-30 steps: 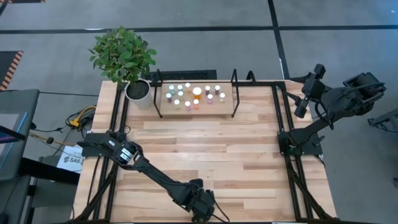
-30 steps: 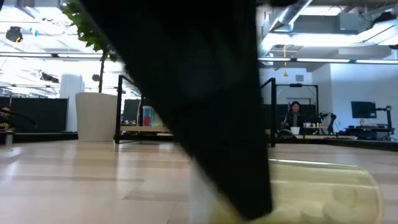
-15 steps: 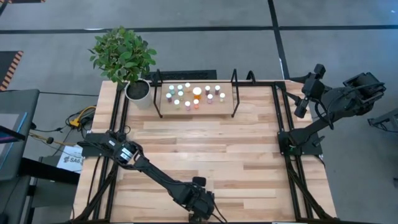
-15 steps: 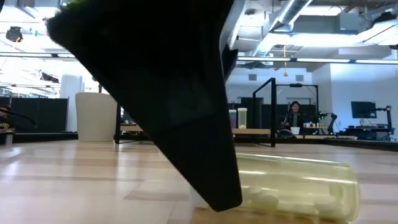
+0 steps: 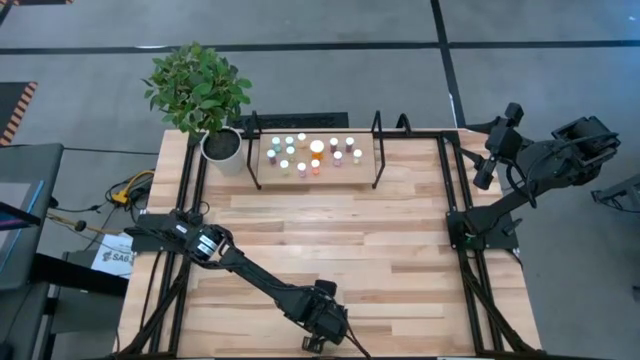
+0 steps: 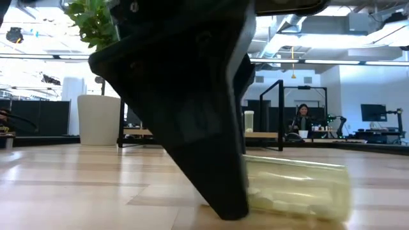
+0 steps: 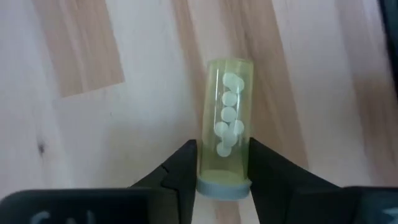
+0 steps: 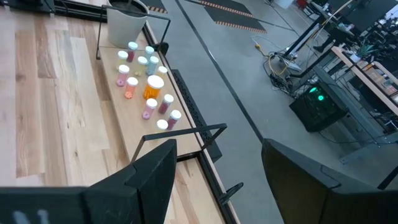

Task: Pick and place medicine bottles onto shelf by color
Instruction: Put the yellow pill bottle on the shelf

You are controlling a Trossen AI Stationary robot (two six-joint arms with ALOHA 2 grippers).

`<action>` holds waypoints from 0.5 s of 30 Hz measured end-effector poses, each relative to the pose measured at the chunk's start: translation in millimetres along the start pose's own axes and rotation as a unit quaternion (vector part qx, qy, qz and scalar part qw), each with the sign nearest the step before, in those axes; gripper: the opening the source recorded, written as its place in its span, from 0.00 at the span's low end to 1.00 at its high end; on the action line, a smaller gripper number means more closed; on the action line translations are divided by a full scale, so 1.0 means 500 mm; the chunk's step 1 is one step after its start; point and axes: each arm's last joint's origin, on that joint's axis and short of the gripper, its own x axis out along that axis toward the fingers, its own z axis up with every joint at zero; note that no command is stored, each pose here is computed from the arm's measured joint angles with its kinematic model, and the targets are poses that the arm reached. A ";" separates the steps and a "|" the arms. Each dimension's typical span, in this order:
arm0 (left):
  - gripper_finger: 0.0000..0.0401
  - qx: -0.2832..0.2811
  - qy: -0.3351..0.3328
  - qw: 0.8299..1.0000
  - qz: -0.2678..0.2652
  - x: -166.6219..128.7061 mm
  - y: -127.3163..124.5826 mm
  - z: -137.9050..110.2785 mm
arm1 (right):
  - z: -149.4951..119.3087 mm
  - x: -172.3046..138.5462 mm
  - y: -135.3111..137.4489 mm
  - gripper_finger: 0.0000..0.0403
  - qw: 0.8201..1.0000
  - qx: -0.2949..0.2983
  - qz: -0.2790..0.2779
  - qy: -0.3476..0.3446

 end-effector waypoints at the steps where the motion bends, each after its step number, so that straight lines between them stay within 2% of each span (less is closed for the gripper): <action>1: 0.25 0.006 0.006 1.000 0.002 -0.003 0.004 -0.001 | 0.000 0.000 0.000 0.65 1.000 0.000 0.000 0.000; 5: 0.21 0.034 0.037 0.999 0.008 -0.008 0.031 -0.006 | 0.000 0.000 0.000 0.65 1.000 0.000 0.000 0.000; 10: 0.22 0.084 0.068 0.994 0.019 -0.019 0.066 -0.008 | 0.000 0.000 0.000 0.65 1.000 0.000 0.000 0.000; 15: 0.22 0.132 0.060 0.989 0.039 -0.042 0.100 0.019 | 0.000 0.000 0.000 0.65 1.000 0.000 0.000 0.000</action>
